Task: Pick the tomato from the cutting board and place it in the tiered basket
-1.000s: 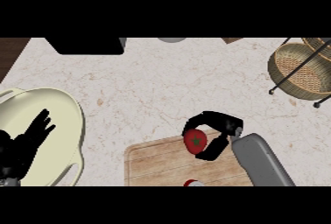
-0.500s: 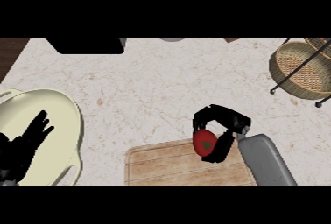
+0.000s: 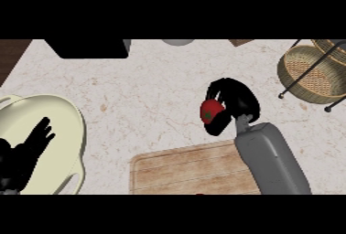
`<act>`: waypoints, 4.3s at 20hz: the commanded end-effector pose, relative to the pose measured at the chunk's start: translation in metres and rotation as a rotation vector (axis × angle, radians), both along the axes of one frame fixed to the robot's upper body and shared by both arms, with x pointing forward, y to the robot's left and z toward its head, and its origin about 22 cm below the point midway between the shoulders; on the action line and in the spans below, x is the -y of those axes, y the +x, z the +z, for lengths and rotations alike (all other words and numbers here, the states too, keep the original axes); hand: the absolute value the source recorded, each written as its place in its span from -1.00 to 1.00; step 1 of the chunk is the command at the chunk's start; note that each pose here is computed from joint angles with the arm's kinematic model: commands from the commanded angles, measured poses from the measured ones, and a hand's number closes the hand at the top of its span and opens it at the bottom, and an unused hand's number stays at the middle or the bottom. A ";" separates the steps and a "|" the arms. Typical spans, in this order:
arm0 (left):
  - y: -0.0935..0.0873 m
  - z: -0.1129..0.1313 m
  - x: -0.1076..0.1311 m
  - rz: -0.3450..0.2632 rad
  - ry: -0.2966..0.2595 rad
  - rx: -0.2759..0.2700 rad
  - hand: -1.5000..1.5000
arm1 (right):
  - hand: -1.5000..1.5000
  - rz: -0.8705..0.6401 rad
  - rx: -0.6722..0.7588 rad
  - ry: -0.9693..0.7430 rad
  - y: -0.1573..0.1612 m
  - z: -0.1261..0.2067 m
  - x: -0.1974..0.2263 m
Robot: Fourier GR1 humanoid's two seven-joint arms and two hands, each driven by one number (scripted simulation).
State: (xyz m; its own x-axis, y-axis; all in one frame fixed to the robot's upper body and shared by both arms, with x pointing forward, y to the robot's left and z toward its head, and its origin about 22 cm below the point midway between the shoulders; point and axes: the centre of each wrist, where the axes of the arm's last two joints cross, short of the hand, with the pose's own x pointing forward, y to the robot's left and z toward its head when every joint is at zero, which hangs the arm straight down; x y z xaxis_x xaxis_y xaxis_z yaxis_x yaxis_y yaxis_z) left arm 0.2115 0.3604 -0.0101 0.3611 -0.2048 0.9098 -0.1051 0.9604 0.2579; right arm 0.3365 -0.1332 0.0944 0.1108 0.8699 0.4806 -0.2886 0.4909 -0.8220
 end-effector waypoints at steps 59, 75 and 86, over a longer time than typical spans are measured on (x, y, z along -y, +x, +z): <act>0.016 -0.007 0.002 -0.040 -0.004 0.020 0.00 | 1.00 -0.404 0.632 -0.731 0.112 0.184 0.226; 0.018 0.002 0.009 -0.069 -0.010 0.022 0.00 | -1.00 -0.551 0.104 -0.676 0.106 0.152 0.263; 0.013 -0.010 0.011 -0.060 -0.014 0.022 0.00 | -1.00 -0.666 0.337 -0.469 0.092 0.189 0.285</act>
